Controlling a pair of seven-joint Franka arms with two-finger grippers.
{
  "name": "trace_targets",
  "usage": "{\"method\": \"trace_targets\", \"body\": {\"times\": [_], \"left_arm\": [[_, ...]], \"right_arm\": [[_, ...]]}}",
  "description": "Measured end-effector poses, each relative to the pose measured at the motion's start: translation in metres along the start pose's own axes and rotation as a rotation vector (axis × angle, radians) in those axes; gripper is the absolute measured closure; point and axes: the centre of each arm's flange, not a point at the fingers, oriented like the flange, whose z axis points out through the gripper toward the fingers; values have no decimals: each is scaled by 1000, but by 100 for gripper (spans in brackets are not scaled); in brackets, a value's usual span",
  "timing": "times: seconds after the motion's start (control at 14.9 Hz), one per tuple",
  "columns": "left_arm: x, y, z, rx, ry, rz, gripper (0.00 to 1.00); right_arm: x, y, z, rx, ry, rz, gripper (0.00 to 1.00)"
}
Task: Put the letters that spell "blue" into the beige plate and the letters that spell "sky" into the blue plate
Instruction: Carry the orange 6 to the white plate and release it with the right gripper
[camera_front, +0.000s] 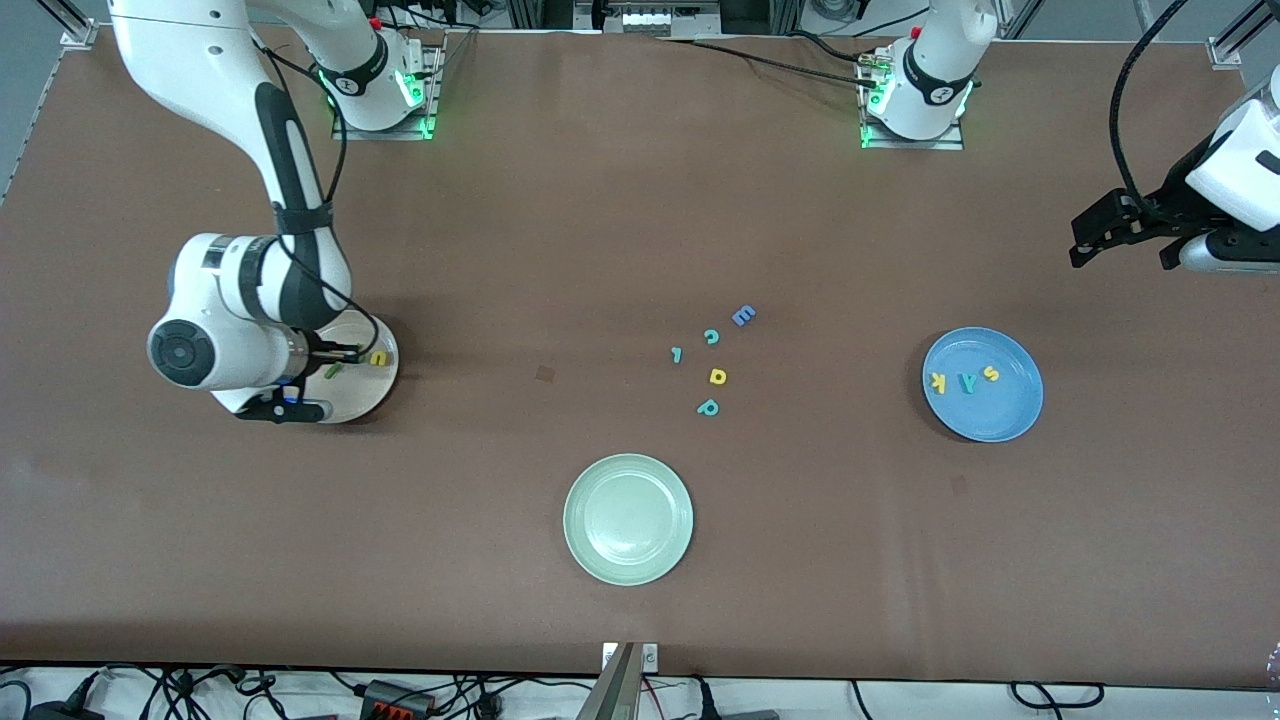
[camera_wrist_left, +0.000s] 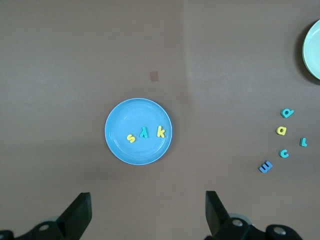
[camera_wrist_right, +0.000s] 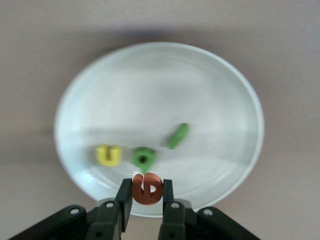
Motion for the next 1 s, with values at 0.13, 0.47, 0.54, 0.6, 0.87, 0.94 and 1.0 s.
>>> {"method": "trace_targets", "body": {"times": [0.13,0.47,0.54,0.6,0.87,0.94,1.0], "left_arm": [[0,0,0,0,-1,0,0],[-1,0,1,0,-13,0,0],[-1,0,1,0,-14,0,0],[-2,0,1,0,-15,0,0],[-2,0,1,0,-16,0,0],[-2,0,1,0,-17,0,0],[-2,0,1,0,-17,0,0]], "right_arm": [[1,22,8,3,-2,-35,72],[6,46,20,0,6,-59,43],[7,45,16,0,14,-62,30],[9,43,8,1,28,-66,21],[13,33,-57,24,59,-82,0],[12,33,-80,30,67,-85,0],[13,33,-104,31,91,-86,0]]}}
